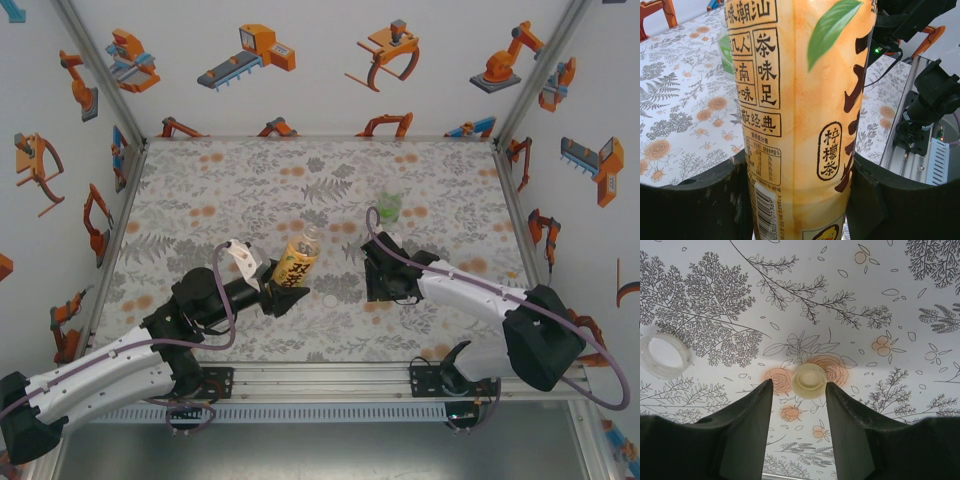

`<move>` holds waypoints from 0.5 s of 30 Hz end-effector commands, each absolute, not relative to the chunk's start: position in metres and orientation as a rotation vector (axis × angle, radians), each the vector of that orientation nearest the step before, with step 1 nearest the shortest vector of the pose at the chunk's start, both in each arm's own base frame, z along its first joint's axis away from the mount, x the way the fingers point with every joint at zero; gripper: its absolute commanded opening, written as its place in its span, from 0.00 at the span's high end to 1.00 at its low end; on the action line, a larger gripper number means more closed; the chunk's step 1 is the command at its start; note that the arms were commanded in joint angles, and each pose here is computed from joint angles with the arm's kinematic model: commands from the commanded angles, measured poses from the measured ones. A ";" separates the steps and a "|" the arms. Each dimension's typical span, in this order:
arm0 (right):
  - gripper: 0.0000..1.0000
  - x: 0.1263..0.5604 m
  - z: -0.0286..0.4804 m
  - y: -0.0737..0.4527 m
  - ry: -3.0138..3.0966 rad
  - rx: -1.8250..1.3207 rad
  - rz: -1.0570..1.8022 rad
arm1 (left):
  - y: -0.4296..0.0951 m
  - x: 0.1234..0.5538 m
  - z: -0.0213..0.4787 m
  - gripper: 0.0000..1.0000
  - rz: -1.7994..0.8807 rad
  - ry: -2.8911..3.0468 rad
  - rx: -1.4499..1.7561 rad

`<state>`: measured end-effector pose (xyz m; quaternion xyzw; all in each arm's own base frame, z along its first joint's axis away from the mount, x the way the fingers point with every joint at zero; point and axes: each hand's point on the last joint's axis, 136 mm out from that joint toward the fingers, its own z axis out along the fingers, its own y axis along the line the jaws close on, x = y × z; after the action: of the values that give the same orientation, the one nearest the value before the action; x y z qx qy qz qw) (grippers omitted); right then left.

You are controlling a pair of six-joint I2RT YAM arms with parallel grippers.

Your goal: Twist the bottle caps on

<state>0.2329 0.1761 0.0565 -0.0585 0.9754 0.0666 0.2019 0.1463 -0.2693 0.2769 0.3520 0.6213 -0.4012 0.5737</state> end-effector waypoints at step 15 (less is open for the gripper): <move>0.54 0.234 0.044 0.177 2.762 -0.193 0.154 | -0.267 0.146 0.288 1.00 -0.959 1.429 0.802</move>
<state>0.2298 0.1739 0.0428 -0.0614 0.9802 0.0516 0.1810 0.1463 -0.2693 0.2770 0.3518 0.6212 -0.4014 0.5737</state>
